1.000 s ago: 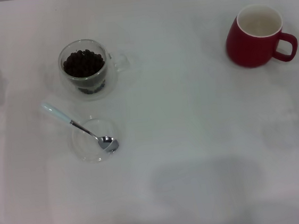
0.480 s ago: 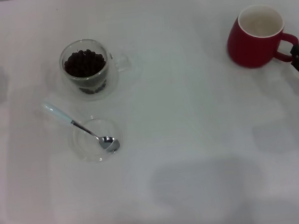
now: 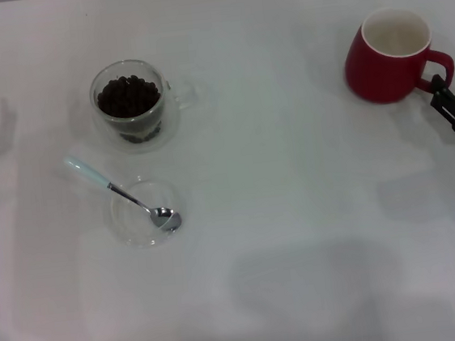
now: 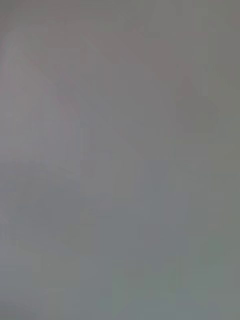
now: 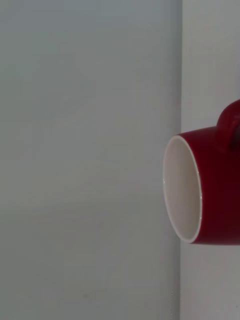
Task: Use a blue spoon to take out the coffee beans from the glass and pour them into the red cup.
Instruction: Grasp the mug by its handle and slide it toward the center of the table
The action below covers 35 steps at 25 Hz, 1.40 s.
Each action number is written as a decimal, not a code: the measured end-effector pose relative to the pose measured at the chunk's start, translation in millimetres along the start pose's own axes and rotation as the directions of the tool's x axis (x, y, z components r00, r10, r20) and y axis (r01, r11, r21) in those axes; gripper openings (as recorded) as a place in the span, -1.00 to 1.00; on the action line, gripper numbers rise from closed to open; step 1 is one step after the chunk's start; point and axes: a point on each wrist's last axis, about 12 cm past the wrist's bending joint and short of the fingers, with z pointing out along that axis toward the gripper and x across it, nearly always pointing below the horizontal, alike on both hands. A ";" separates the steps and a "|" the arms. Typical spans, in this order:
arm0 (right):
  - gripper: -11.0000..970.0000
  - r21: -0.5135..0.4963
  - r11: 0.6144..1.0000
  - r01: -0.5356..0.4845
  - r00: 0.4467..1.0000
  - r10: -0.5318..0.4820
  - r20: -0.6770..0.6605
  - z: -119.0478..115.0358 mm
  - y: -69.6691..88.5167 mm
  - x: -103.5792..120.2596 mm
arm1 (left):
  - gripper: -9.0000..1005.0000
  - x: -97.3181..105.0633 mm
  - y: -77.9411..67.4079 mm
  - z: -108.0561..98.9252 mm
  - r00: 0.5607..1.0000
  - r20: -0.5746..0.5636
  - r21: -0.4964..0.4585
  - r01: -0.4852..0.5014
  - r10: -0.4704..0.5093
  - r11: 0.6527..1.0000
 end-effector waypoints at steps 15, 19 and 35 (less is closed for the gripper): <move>0.68 0.054 0.999 -0.002 1.000 0.001 0.009 15.1 -10.5 -8.8 | 0.75 2.5 4.2 -6.0 1.000 -0.006 -0.021 0.004 -0.004 1.000; 0.68 0.053 0.999 0.006 1.000 -0.007 0.007 16.3 -11.6 -9.5 | 0.75 1.3 5.6 -6.5 1.000 0.003 -0.026 0.005 -0.005 1.000; 0.24 0.015 1.000 0.026 1.000 -0.026 0.000 33.8 -5.4 -16.7 | 0.74 2.0 6.3 -8.2 1.000 0.003 -0.030 0.006 -0.006 1.000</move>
